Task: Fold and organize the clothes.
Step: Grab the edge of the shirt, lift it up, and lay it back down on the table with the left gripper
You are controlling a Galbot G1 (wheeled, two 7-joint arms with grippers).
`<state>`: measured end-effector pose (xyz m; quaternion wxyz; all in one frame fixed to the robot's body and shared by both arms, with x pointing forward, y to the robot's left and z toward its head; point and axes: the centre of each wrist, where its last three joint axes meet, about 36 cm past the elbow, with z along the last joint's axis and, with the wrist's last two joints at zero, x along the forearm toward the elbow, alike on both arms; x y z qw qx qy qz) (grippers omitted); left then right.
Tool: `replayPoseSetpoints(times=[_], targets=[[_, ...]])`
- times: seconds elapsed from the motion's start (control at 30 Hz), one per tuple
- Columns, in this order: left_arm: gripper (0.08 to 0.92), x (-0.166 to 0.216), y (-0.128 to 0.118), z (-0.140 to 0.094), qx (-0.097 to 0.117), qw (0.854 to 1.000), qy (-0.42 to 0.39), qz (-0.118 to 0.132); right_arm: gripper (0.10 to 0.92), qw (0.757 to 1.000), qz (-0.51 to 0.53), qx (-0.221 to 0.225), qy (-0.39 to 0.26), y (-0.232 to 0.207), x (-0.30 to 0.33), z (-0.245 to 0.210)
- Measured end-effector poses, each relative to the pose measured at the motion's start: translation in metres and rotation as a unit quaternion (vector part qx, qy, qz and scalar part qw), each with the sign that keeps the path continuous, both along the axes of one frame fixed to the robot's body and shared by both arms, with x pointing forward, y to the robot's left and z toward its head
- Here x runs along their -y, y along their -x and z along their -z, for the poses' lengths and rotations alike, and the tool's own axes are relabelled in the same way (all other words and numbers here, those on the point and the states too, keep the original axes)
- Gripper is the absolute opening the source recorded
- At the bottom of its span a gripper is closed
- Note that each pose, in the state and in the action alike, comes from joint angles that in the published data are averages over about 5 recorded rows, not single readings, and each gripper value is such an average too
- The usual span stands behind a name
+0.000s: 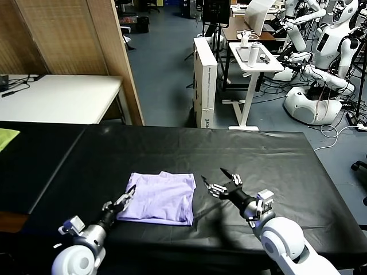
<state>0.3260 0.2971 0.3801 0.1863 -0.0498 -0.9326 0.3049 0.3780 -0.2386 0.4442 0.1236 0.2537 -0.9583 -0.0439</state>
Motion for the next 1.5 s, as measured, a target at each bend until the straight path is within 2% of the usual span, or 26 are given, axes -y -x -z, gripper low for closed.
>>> replayPoseSetpoints(times=[0.17, 0.5, 0.97, 1.07, 1.23, 1.5], targets=[[0.9, 0.0, -0.002, 0.004, -0.005, 1.0, 0.013, -0.001, 0.907, 1.0, 0.001, -0.001, 0.001, 0.001, 0.0, 0.001], [0.816, -0.007, -0.001, 0.007, -0.018, 0.997, 0.071, -0.005, 0.907, 1.0, 0.0, -0.001, 0.004, 0.004, -0.001, 0.002], [0.759, -0.015, -0.005, 0.011, -0.019, 0.996, 0.081, -0.017, 0.907, 1.0, 0.0, -0.002, 0.003, 0.006, -0.006, 0.005], [0.717, -0.015, -0.004, 0.012, -0.022, 0.996, 0.081, -0.016, 0.907, 1.0, 0.0, -0.002, 0.003, 0.006, -0.006, 0.006], [0.584, -0.012, -0.003, 0.011, -0.026, 0.996, 0.083, -0.011, 0.907, 1.0, 0.0, -0.002, 0.003, 0.005, -0.007, 0.006], [0.531, -0.01, -0.004, 0.01, -0.026, 0.995, 0.093, -0.009, 0.907, 1.0, 0.0, -0.003, 0.004, 0.005, -0.009, 0.008]])
